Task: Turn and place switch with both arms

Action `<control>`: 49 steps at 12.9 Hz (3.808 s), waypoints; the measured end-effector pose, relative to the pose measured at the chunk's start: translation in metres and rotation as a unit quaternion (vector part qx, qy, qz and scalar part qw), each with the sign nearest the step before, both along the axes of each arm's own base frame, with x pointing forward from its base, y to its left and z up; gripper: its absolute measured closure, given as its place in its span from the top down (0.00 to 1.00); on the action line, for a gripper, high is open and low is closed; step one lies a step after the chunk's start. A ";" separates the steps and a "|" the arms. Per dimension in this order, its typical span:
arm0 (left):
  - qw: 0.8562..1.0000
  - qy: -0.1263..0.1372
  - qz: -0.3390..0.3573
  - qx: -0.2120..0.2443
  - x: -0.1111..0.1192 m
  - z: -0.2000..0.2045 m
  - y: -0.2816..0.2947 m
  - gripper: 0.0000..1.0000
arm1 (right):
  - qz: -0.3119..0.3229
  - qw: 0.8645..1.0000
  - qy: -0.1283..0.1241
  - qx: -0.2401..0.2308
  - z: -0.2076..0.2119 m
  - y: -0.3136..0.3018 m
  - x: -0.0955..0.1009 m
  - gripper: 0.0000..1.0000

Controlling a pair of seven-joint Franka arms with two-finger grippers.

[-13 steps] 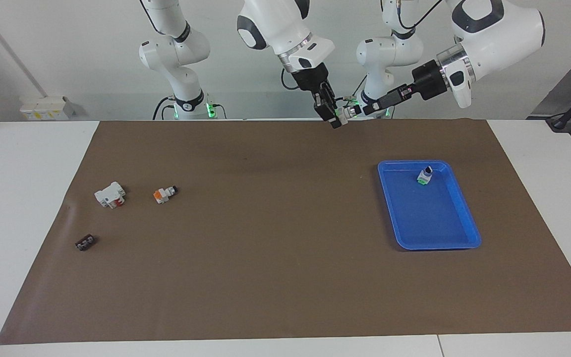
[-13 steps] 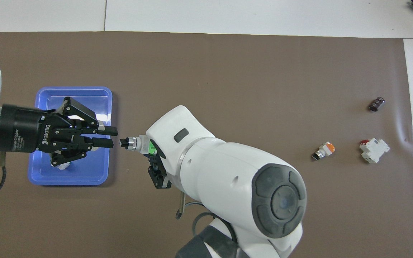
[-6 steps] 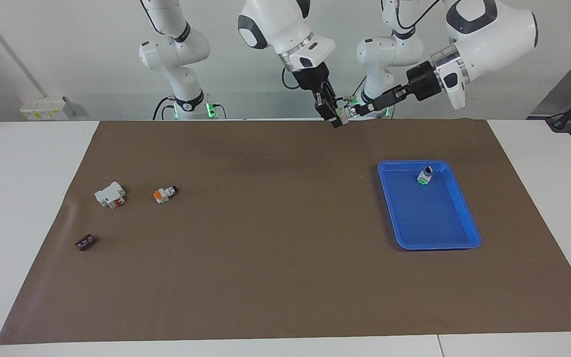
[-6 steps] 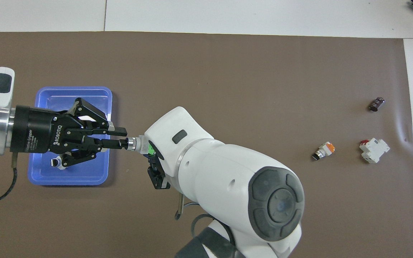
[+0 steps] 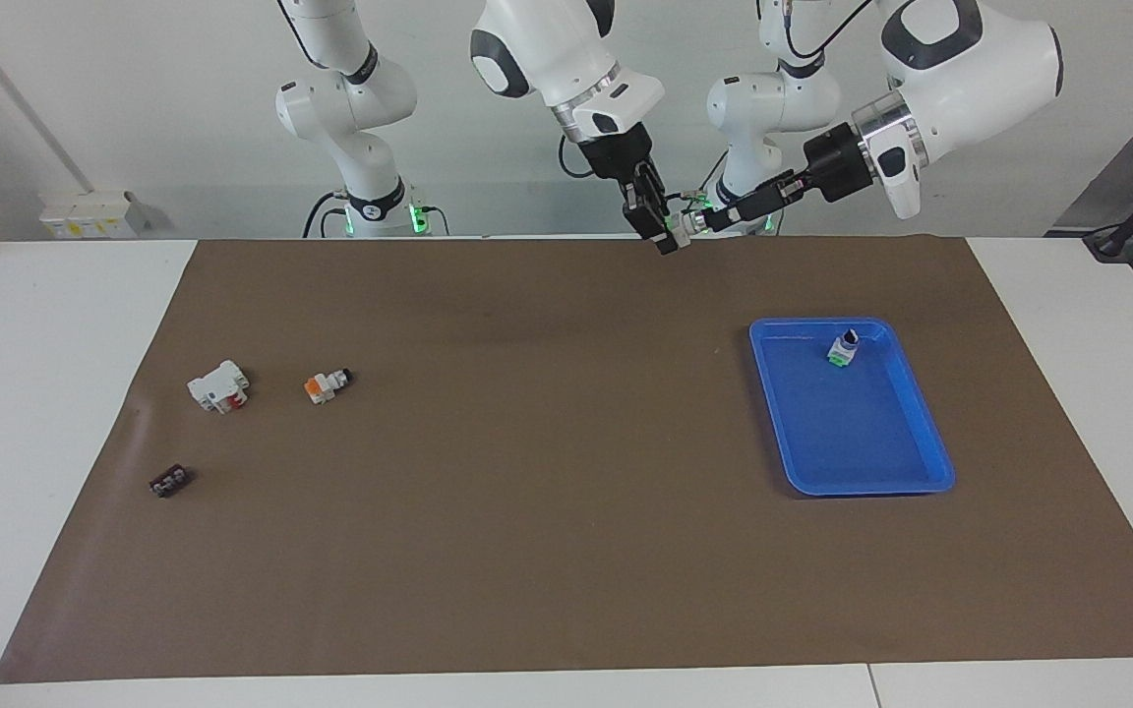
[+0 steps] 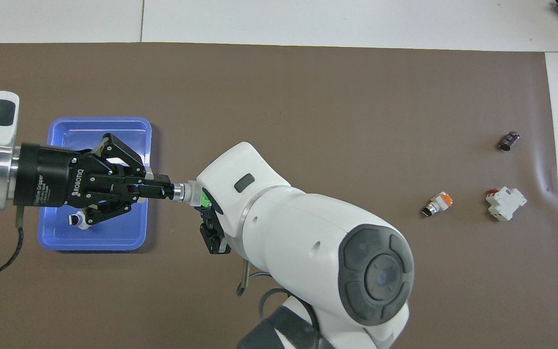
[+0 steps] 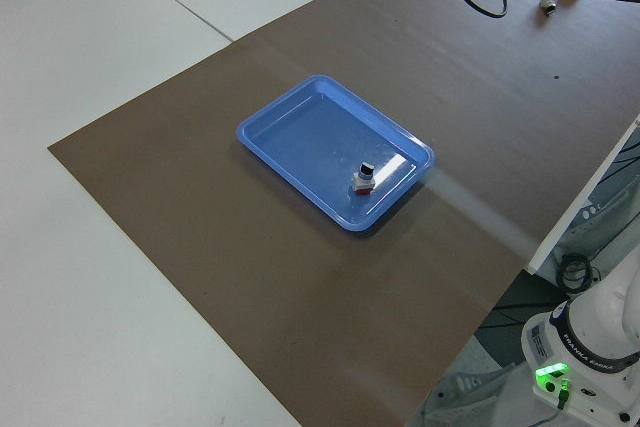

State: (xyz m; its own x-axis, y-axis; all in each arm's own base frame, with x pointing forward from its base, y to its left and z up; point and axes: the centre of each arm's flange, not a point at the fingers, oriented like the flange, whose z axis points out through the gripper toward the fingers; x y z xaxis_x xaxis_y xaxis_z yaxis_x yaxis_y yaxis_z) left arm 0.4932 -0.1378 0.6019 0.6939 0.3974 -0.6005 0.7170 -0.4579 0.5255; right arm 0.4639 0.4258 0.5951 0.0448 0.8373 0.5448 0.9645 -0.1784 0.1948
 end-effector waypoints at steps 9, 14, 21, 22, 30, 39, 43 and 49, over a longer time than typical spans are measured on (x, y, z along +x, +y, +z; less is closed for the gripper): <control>0.997 0.063 0.047 0.004 0.000 0.000 -0.001 0.10 | -0.002 1.000 0.000 0.000 0.000 -0.001 0.001 0.41; 0.979 0.162 0.124 0.015 -0.001 0.000 -0.005 0.10 | -0.004 1.000 0.001 -0.002 0.000 -0.004 0.004 0.41; 0.868 0.391 0.302 0.044 -0.003 0.000 -0.009 0.10 | -0.008 1.000 0.003 -0.003 -0.002 -0.006 0.006 0.41; 0.851 0.413 0.321 0.049 -0.004 0.000 -0.009 0.10 | -0.008 1.000 0.004 -0.003 -0.003 -0.005 0.006 0.41; 0.703 0.558 0.437 0.062 -0.006 -0.001 -0.010 0.10 | -0.011 1.000 0.008 -0.002 -0.006 -0.004 0.007 0.41; 0.655 0.583 0.476 0.062 -0.006 -0.004 -0.008 0.10 | -0.017 1.000 0.015 0.001 -0.009 -0.001 0.007 0.49; 0.652 0.577 0.487 0.062 -0.004 -0.011 -0.006 0.10 | -0.017 1.000 0.012 0.005 -0.003 0.002 0.004 0.98; 0.680 0.486 0.526 0.156 -0.007 -0.030 0.007 0.10 | -0.107 0.994 0.019 -0.001 0.001 -0.093 0.069 1.00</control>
State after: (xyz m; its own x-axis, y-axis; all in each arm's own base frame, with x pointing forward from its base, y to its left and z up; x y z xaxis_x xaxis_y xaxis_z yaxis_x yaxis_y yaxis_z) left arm 0.4867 -0.1306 0.5721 -0.7383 0.5803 -0.3438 0.6728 0.5972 -0.4368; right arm 0.5334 0.3333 0.5962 0.2419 0.8079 0.5374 0.9112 -0.3795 0.1604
